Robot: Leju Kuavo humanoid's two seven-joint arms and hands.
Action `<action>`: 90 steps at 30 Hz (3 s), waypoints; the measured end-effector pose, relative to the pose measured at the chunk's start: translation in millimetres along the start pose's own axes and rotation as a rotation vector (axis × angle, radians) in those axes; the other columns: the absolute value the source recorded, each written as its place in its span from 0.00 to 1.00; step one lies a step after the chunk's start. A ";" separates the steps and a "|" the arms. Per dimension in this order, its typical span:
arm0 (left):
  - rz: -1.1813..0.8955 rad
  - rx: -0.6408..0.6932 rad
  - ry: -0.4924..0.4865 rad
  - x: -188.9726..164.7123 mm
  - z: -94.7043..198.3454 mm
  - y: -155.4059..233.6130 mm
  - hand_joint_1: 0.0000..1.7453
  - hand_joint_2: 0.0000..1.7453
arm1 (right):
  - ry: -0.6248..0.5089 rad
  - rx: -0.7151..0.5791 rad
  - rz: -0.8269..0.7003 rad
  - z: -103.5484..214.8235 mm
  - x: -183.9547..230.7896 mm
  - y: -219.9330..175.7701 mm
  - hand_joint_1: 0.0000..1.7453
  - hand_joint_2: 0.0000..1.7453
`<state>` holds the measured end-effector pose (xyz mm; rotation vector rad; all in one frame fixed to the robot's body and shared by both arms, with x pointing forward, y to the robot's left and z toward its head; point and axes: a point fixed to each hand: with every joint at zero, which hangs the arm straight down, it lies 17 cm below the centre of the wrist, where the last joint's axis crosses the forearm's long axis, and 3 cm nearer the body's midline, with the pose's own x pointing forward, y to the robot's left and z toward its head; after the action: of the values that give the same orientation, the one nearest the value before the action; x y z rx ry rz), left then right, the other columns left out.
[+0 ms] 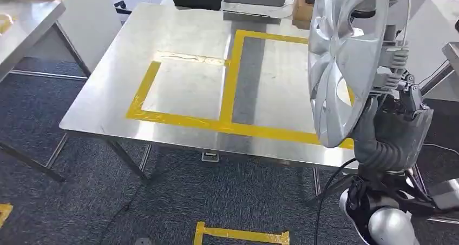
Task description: Take the parts from the cabinet and place them on the table.
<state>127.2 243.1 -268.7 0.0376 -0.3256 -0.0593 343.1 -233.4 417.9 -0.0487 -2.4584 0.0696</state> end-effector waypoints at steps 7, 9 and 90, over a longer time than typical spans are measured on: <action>0.002 -0.011 -0.010 3.4 0.7 -8.4 0.00 1.00 | -0.002 0.003 0.002 -0.5 0.5 -0.2 1.00 1.00; 0.004 -0.013 -0.021 7.7 0.4 -8.0 0.00 1.00 | -0.003 0.001 -0.002 -1.1 0.7 -0.5 1.00 1.00; -0.126 -0.127 0.000 13.8 5.5 -48.2 0.00 1.00 | 0.742 1.046 0.950 4.6 -263.5 126.1 1.00 1.00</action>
<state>136.0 193.9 -261.3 -0.0682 -0.3190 -0.2049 546.9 -121.7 240.8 -0.6319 -1.2480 1.4157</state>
